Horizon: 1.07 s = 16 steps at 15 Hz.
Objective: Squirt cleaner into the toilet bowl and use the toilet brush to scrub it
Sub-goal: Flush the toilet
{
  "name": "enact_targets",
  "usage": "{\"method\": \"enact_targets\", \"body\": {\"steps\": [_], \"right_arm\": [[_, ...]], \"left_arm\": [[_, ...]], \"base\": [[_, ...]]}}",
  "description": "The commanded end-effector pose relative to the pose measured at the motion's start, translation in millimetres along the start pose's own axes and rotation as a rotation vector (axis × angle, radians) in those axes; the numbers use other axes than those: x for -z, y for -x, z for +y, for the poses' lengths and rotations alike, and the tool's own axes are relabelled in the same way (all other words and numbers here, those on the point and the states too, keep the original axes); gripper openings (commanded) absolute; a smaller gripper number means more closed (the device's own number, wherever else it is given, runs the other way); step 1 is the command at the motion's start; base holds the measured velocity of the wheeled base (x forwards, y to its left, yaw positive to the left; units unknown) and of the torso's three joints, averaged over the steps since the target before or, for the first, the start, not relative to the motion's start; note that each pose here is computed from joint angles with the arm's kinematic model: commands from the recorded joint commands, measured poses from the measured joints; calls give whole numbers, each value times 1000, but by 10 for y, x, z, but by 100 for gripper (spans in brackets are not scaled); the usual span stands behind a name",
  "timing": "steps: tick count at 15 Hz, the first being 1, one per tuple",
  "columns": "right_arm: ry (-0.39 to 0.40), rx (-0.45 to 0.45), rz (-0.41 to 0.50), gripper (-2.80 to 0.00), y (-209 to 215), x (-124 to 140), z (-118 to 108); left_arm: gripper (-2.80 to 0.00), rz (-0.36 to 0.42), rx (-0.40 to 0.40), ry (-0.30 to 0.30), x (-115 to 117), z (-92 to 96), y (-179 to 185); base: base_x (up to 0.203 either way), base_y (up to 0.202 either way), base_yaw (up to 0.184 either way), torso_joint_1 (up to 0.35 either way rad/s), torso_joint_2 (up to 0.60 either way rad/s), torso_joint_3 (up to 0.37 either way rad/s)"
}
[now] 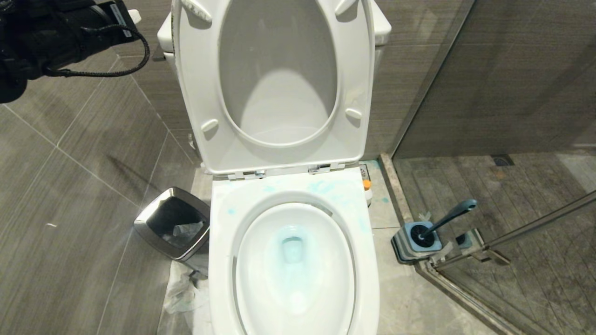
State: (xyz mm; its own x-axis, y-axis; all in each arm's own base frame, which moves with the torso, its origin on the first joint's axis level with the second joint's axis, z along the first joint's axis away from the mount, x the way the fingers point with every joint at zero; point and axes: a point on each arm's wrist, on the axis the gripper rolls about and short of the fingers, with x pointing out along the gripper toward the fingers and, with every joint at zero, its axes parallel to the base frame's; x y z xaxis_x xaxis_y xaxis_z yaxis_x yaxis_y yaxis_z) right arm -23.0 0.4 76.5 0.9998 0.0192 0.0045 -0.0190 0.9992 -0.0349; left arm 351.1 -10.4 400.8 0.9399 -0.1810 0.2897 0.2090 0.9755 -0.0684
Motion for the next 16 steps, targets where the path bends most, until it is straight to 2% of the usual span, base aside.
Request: {"method": "enact_targets", "body": {"steps": [1,4,8,16], "right_arm": [[0,-1,1,-280,-1,0,0],[0,-1,1,-280,-1,0,0],[0,-1,1,-280,-1,0,0],[0,-1,1,-280,-1,0,0]], "left_arm": [[-280,-5,0,-13,40,174,-21],[-280,5,4,-8,128,165,-28],[-280,12,46,5,280,-22,-31],[-280,42,17,6,428,-15,-100]], "base": [[0,0,0,0,0,0],[0,0,0,0,0,0],[0,0,0,0,0,0],[0,0,0,0,0,0]]}}
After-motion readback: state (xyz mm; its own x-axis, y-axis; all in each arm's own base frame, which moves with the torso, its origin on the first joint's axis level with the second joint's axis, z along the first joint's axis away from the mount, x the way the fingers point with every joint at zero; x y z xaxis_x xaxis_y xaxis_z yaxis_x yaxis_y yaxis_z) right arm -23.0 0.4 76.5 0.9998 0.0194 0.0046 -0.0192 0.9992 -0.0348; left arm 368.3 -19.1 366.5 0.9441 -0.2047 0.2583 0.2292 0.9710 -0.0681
